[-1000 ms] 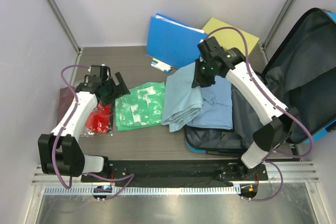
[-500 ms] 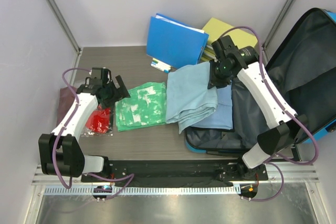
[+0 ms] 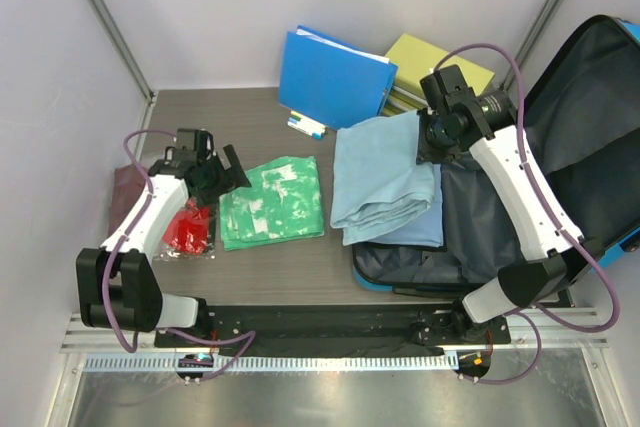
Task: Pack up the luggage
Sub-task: Place the household item in the luggage.
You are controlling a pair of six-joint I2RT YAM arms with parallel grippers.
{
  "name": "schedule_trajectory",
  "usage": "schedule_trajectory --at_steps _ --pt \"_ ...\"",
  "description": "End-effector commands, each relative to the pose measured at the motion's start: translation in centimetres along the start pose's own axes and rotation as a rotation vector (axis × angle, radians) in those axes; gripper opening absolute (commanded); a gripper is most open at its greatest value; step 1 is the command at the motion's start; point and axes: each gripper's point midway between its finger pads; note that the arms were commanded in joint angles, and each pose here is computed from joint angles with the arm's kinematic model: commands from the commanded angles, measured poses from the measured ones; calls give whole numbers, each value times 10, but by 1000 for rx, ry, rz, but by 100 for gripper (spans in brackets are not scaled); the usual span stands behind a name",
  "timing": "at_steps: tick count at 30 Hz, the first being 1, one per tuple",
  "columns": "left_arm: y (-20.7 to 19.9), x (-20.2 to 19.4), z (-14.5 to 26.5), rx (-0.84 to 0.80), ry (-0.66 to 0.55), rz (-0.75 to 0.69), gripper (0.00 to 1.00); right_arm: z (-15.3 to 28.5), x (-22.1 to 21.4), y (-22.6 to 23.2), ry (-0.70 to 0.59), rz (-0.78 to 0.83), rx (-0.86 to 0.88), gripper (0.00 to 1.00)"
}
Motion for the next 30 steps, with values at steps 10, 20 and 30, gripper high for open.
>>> schedule_trajectory --at_steps 10,20,30 --pt "-9 4 -6 -47 5 -31 100 -10 -14 -38 -75 -63 -167 1" --pt "-9 4 -10 -49 15 -39 100 -30 -17 -45 -83 -109 -211 1" --pt "-11 7 -12 -52 11 -52 100 -61 -24 -66 -65 -175 -272 1"
Point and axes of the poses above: each gripper's point midway between its finger pads, its own z axis back along the fingers, its own y axis along the line the jaws close on, x = y × z, and after that the axes turned 9 degrees about z, right-handed
